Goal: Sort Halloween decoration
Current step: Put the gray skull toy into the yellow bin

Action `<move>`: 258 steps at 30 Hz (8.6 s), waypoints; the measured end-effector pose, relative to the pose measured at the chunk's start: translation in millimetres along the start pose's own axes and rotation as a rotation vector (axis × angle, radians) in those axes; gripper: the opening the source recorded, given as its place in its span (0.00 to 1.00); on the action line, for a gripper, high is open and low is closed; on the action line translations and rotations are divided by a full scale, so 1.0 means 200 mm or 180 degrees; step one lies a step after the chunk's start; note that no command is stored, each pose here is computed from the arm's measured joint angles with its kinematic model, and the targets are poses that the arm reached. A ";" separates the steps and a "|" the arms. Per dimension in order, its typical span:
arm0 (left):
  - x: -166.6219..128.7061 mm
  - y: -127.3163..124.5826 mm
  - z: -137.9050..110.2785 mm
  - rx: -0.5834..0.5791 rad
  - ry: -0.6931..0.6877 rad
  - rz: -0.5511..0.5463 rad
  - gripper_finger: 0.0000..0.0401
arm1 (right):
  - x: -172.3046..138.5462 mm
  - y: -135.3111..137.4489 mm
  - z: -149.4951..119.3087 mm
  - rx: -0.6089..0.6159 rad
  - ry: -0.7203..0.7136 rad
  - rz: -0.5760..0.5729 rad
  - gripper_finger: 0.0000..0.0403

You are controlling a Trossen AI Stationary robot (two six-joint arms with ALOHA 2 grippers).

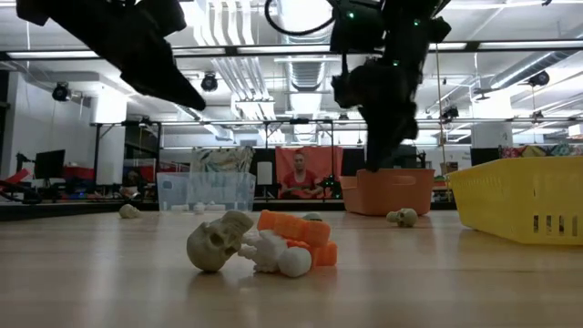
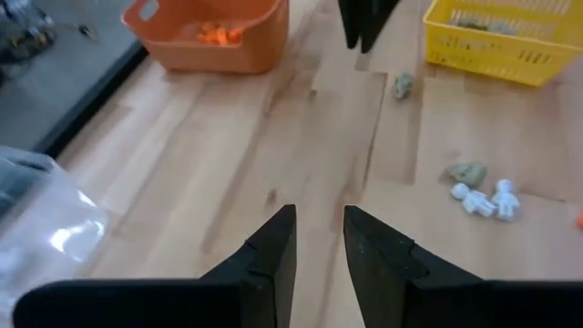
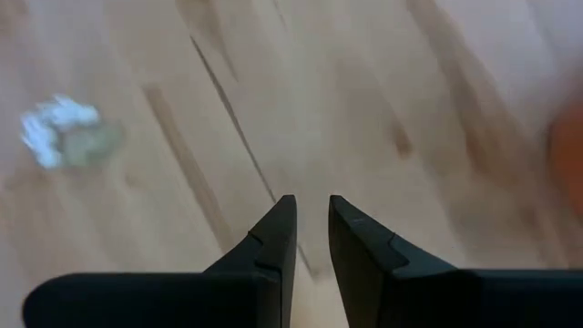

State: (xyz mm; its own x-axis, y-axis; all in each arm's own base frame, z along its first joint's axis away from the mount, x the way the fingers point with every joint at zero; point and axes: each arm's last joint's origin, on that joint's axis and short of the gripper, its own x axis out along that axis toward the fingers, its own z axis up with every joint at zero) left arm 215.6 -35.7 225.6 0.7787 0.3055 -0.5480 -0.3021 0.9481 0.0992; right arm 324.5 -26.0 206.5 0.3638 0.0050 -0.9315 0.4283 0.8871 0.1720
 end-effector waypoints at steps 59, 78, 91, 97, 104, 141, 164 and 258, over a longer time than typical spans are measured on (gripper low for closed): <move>0.03 0.04 0.13 -0.0254 -0.0549 0.0062 0.19 | 0.25 0.30 0.10 -0.1051 0.0908 -0.0209 0.03; 0.03 0.04 0.14 -0.0403 -0.0612 0.0033 0.19 | -0.33 0.26 -0.29 -0.0798 0.1308 0.0048 0.03; 0.03 0.04 0.14 -0.0521 -0.0613 0.0020 0.19 | -0.20 0.21 -0.40 -0.0972 0.1024 0.0099 0.07; 0.03 0.04 0.13 -0.0764 -0.0566 0.0006 0.19 | -0.22 0.25 -0.25 -0.1580 0.0071 0.0183 0.07; 0.04 0.05 0.09 -0.0939 -0.0333 0.0062 0.19 | -0.20 0.27 -0.11 -0.2075 -0.0923 0.0350 0.07; 0.12 0.06 -0.02 -0.1514 0.0007 0.0857 0.19 | -0.15 -0.09 0.14 -0.1724 -0.1910 -0.0072 0.07; 0.12 0.43 -0.23 -0.1895 0.1829 0.1542 0.19 | -0.13 -0.07 0.20 -0.1776 -0.2095 -0.0078 0.07; 0.19 0.01 0.12 -0.0139 -0.2056 -0.0497 0.06 | -0.28 0.16 0.20 -0.2285 -0.4008 0.1303 0.08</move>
State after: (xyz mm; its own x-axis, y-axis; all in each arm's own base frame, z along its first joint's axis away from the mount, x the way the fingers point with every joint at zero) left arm 258.2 -20.1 225.3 0.9840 0.1694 0.0559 -0.1706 0.9852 0.0178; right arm 351.2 -16.8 276.1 0.9665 0.2436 0.0812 -0.2247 0.9554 -0.1915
